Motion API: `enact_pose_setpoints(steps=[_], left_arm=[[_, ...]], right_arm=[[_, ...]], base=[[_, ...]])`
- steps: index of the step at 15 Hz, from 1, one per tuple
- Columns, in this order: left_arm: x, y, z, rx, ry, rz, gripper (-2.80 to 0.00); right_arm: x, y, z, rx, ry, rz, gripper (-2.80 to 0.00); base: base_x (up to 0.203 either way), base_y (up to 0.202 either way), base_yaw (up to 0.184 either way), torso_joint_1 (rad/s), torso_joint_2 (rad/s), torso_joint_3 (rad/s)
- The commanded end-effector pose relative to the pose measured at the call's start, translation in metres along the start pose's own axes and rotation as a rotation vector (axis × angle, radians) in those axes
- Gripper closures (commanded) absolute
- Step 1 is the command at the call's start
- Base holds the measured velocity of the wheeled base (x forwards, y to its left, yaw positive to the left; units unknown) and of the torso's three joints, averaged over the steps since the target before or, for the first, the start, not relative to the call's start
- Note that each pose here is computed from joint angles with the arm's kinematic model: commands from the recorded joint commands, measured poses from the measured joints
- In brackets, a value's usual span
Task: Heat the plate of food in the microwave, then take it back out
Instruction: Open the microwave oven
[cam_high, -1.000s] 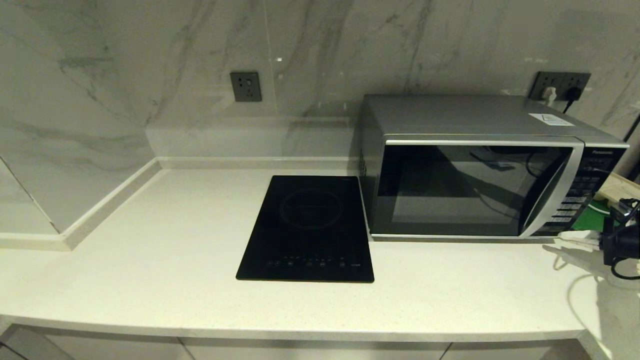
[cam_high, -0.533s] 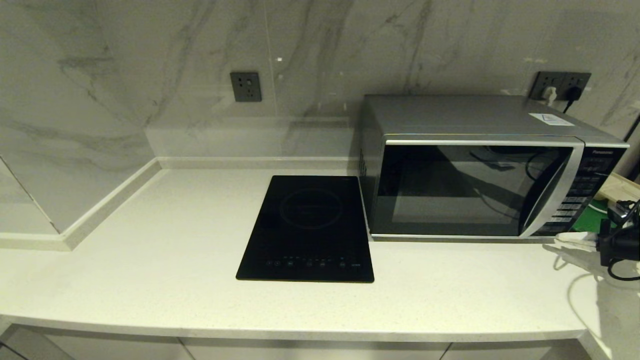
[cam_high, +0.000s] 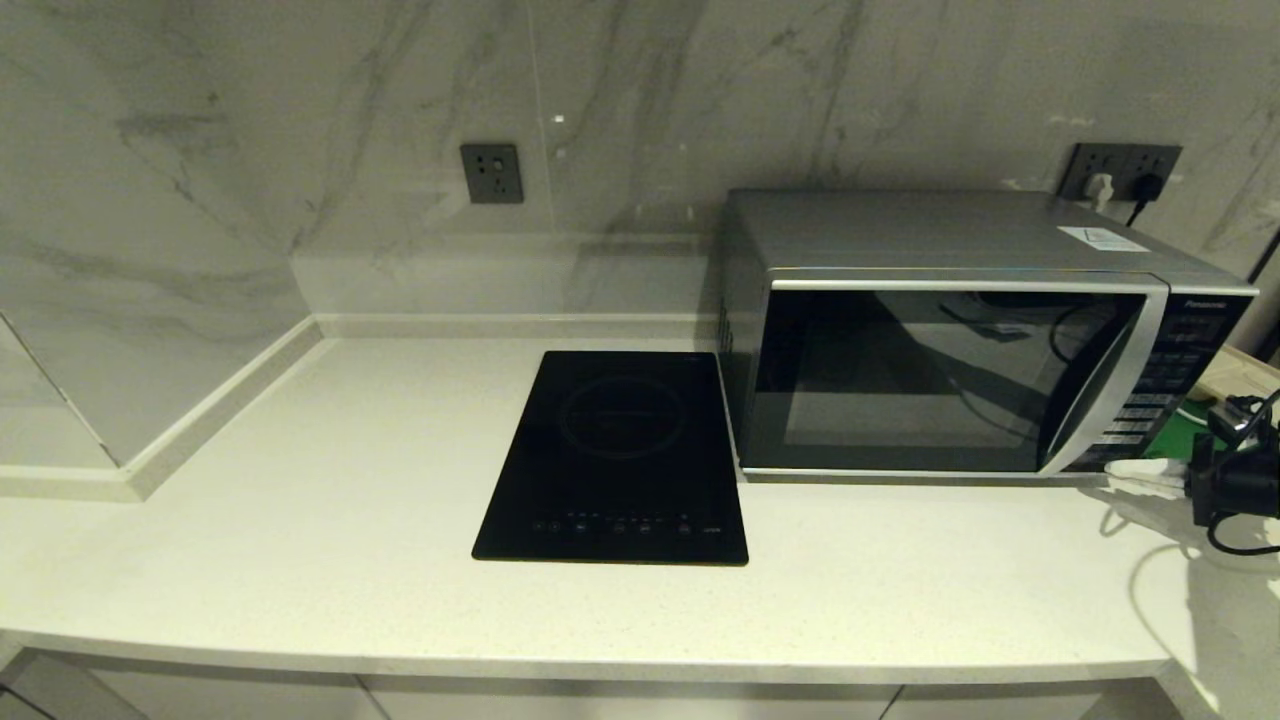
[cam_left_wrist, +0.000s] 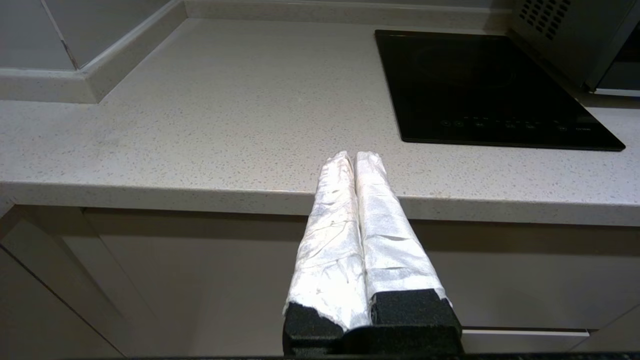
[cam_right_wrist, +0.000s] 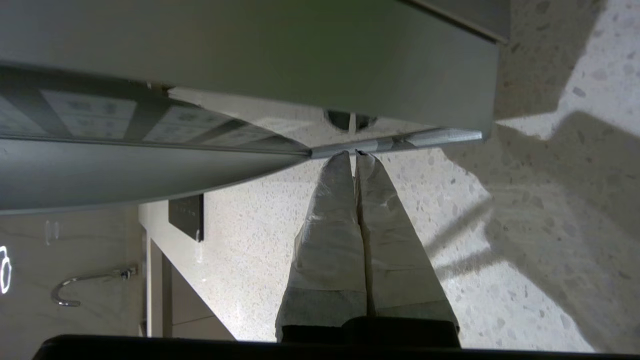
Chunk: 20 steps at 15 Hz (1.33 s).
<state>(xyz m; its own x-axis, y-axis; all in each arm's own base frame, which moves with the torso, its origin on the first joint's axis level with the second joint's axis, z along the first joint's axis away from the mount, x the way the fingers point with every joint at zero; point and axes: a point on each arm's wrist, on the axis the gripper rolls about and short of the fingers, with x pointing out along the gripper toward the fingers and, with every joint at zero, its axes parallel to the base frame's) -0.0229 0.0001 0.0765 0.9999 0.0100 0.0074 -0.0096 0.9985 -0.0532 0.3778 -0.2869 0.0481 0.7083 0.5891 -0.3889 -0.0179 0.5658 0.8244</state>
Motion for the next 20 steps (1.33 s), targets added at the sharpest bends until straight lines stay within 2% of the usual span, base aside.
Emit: enact_pose_setpoints(steps=[1, 6, 9, 11, 13, 16, 18, 20], left_arm=[[0.0, 0.0, 0.0, 0.0, 0.0, 0.001, 0.0], [0.0, 0.0, 0.0, 0.0, 0.0, 0.001, 0.0], [0.0, 0.0, 0.0, 0.0, 0.0, 0.001, 0.0], [0.0, 0.0, 0.0, 0.0, 0.0, 0.001, 0.0], [0.0, 0.0, 0.0, 0.0, 0.0, 0.001, 0.0], [0.0, 0.0, 0.0, 0.0, 0.0, 0.001, 0.0], [0.0, 0.0, 0.0, 0.0, 0.0, 0.001, 0.0], [0.0, 0.0, 0.0, 0.0, 0.0, 0.001, 0.0]], right_arm=[[0.002, 0.003, 0.0, 0.008, 0.003, 0.011, 0.0], [0.001, 0.005, 0.004, -0.003, -0.012, 0.011, 0.0], [-0.004, 0.013, 0.003, -0.005, -0.014, 0.01, 0.0], [-0.015, 0.02, -0.005, -0.002, -0.015, -0.001, 0.0], [-0.034, 0.029, -0.021, -0.059, -0.019, -0.021, 0.0], [-0.061, 0.056, -0.045, -0.127, 0.005, -0.085, 0.0], [-0.077, 0.082, -0.059, -0.161, 0.027, -0.102, 0.0], [-0.095, 0.125, -0.071, -0.199, 0.034, -0.139, 0.0]], base=[[0.0, 0.0, 0.0, 0.0, 0.0, 0.0], [0.0, 0.0, 0.0, 0.0, 0.0, 0.0], [0.0, 0.0, 0.0, 0.0, 0.0, 0.0], [0.0, 0.0, 0.0, 0.0, 0.0, 0.0], [0.0, 0.0, 0.0, 0.0, 0.0, 0.0], [0.0, 0.0, 0.0, 0.0, 0.0, 0.0], [0.0, 0.0, 0.0, 0.0, 0.0, 0.0], [0.0, 0.0, 0.0, 0.0, 0.0, 0.0]])
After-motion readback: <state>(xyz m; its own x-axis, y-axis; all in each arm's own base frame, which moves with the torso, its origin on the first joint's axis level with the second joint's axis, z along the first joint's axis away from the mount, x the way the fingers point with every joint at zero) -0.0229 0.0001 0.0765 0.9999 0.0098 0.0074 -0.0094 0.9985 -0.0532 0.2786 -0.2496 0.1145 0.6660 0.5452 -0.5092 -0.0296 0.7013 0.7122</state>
